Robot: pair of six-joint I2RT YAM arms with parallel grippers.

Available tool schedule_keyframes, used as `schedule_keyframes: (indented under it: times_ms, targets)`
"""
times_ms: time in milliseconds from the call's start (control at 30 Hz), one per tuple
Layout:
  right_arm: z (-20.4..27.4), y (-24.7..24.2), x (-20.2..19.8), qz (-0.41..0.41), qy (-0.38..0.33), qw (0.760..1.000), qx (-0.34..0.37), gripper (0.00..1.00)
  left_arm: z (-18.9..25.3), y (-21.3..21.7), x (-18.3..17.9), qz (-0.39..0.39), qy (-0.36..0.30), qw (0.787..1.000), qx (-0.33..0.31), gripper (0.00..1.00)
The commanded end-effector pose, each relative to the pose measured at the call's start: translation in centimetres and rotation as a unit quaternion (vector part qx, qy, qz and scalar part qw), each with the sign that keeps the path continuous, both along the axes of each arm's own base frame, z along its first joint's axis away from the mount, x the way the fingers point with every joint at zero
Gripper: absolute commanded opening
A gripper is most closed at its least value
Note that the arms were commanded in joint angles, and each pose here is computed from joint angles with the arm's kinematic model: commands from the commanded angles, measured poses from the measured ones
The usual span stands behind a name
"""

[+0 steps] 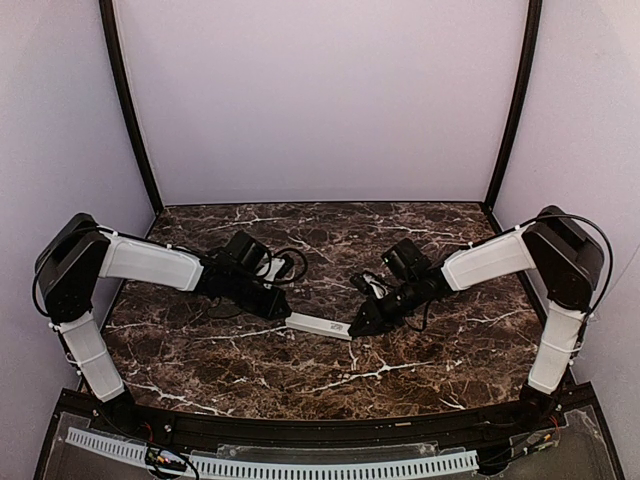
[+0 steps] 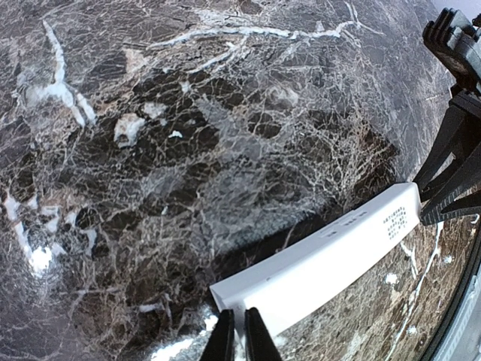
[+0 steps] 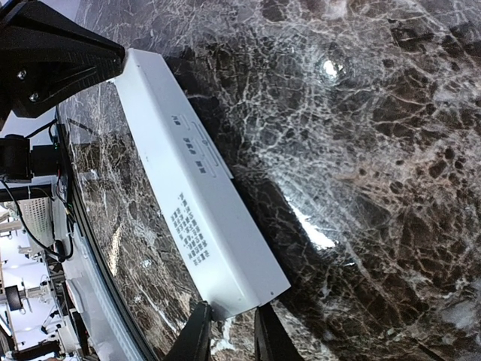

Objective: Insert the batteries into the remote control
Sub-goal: Load the battery cover onto the remote control without the battery cover.

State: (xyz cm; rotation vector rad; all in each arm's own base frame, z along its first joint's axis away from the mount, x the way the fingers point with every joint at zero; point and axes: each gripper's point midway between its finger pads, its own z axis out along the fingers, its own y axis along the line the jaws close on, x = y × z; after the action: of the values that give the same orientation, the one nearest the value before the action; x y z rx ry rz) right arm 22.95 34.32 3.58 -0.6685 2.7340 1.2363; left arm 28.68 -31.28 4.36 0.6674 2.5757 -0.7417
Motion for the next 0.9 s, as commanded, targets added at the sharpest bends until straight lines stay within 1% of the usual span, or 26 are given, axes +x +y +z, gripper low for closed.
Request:
schedule_keyframes:
  times_ms: [0,567,867]
  targets:
    - [-0.9,0.1,0.5,-0.004,-0.007,1.000,0.000,0.19,-1.4,-1.0,-2.8,-0.042,0.043,0.998,0.004,0.05]
    - [-0.5,1.0,0.9,0.004,-0.007,1.000,0.018,0.22,-1.4,-3.3,-5.5,-0.082,0.083,0.992,-0.038,0.05]
    - [-0.2,1.5,1.5,0.005,-0.012,1.000,0.025,0.21,-2.4,-4.2,-7.4,-0.111,0.098,0.989,-0.029,0.04]
